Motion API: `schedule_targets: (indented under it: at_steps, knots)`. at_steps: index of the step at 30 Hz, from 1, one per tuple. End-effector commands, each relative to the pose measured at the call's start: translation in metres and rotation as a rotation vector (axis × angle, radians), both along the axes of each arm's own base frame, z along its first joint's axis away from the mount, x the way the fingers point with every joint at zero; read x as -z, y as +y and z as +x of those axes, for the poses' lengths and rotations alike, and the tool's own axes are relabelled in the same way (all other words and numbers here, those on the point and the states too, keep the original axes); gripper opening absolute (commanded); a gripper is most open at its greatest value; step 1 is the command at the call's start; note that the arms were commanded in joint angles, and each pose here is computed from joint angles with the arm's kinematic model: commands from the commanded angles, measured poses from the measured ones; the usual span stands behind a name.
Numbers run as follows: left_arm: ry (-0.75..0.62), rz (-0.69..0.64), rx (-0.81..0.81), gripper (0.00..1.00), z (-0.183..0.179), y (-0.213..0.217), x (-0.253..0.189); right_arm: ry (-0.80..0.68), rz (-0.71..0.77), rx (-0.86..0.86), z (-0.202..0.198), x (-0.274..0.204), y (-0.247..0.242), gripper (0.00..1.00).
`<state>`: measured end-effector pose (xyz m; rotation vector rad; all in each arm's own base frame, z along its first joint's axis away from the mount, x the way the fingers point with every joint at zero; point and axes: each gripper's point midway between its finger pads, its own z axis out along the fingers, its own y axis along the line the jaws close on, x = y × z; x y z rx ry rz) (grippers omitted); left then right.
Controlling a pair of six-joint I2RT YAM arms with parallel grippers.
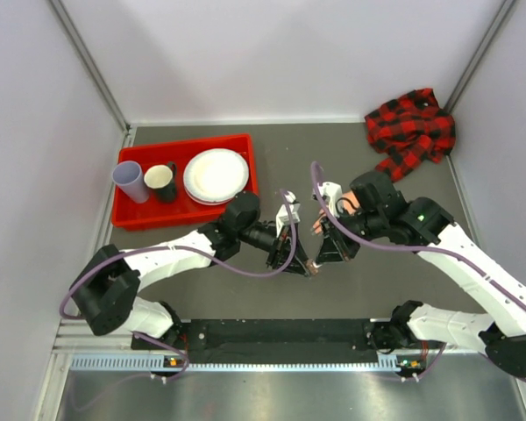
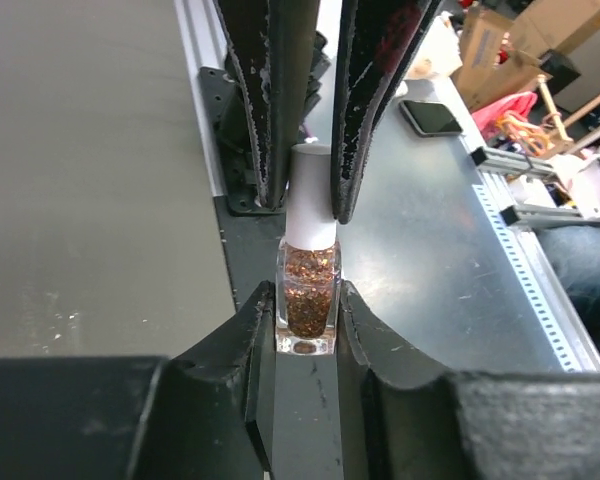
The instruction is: Paint the nails
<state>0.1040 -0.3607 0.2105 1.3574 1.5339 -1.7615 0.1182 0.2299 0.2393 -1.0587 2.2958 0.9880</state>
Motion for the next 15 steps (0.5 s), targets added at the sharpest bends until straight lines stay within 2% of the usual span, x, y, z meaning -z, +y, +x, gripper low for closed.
schedule_targets:
  at_steps: [1, 2, 3, 5, 6, 8, 9, 11, 12, 15]
  knots:
    - [-0.102, -0.033, -0.087, 0.00, 0.016, -0.008, -0.019, -0.073, 0.047, 0.089, 0.020, -0.017, 0.009, 0.03]
    - [-0.112, -0.026, -0.112, 0.00, 0.019, -0.007, -0.017, -0.075, 0.039, 0.122, 0.024, -0.014, 0.008, 0.11]
    - [-0.129, -0.016, -0.178, 0.00, 0.030, -0.009, -0.016, -0.088, 0.018, 0.180, 0.032, -0.012, 0.004, 0.31]
    - [-0.165, -0.005, -0.265, 0.00, 0.042, -0.008, -0.016, -0.052, -0.006, 0.333, 0.043, -0.006, -0.002, 0.47]
    - [-0.190, 0.020, -0.379, 0.00, 0.061, -0.008, -0.014, -0.070, -0.034, 0.425, 0.054, -0.003, -0.011, 0.53]
    - [-0.244, 0.039, -0.491, 0.00, 0.078, -0.003, -0.012, -0.003, -0.040, 0.573, 0.057, -0.002, -0.018, 0.57]
    - [-0.275, 0.069, -0.609, 0.00, 0.097, 0.003, -0.009, -0.002, -0.051, 0.643, 0.063, -0.001, -0.023, 0.58]
    - [-0.315, 0.110, -0.728, 0.00, 0.113, 0.012, 0.000, 0.071, -0.034, 0.754, 0.066, -0.002, -0.022, 0.57]
    - [-0.337, 0.123, -0.810, 0.00, 0.125, 0.018, 0.000, 0.084, -0.041, 0.790, 0.068, 0.000, -0.024, 0.54]
    - [-0.377, 0.117, -0.854, 0.00, 0.125, 0.023, -0.001, 0.138, -0.044, 0.828, 0.073, 0.002, -0.015, 0.52]
